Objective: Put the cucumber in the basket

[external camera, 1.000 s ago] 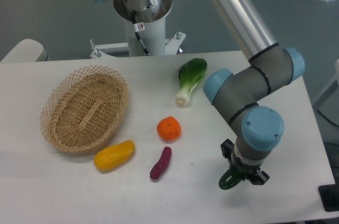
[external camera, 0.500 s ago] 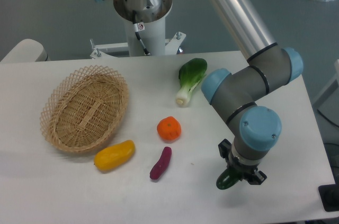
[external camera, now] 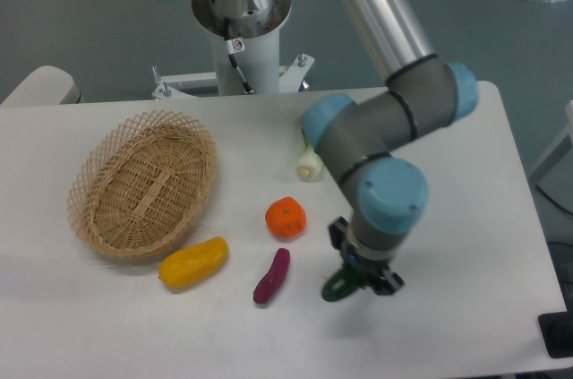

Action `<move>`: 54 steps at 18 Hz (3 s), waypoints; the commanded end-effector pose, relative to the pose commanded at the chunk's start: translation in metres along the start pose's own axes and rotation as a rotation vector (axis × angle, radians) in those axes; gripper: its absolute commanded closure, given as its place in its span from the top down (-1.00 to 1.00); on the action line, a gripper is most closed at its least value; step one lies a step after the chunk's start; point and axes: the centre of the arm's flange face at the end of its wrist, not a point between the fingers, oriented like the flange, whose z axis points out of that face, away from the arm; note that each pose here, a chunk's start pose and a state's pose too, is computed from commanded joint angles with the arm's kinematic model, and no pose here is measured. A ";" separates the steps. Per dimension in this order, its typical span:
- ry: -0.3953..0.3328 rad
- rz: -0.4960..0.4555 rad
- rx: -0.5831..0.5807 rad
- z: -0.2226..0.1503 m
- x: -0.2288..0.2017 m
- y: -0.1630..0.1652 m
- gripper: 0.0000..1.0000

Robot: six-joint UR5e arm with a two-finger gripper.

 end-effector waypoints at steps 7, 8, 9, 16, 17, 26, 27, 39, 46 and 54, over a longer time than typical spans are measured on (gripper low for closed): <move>0.026 0.027 0.052 -0.027 0.115 -0.049 -0.79; 0.037 0.036 0.047 -0.022 0.134 -0.056 -0.80; 0.043 0.042 0.041 -0.021 0.151 -0.063 -0.79; 0.108 0.044 -0.003 0.011 0.236 -0.117 -0.80; 0.112 0.036 -0.004 0.013 0.242 -0.123 -0.80; 0.117 -0.023 -0.026 0.065 0.260 -0.169 -0.76; 0.125 -0.026 -0.031 0.070 0.260 -0.170 -0.74; 0.087 -0.025 -0.007 0.054 0.249 -0.178 1.00; 0.002 -0.085 0.046 0.006 0.182 -0.151 1.00; -0.071 -0.089 0.061 -0.013 0.064 -0.090 1.00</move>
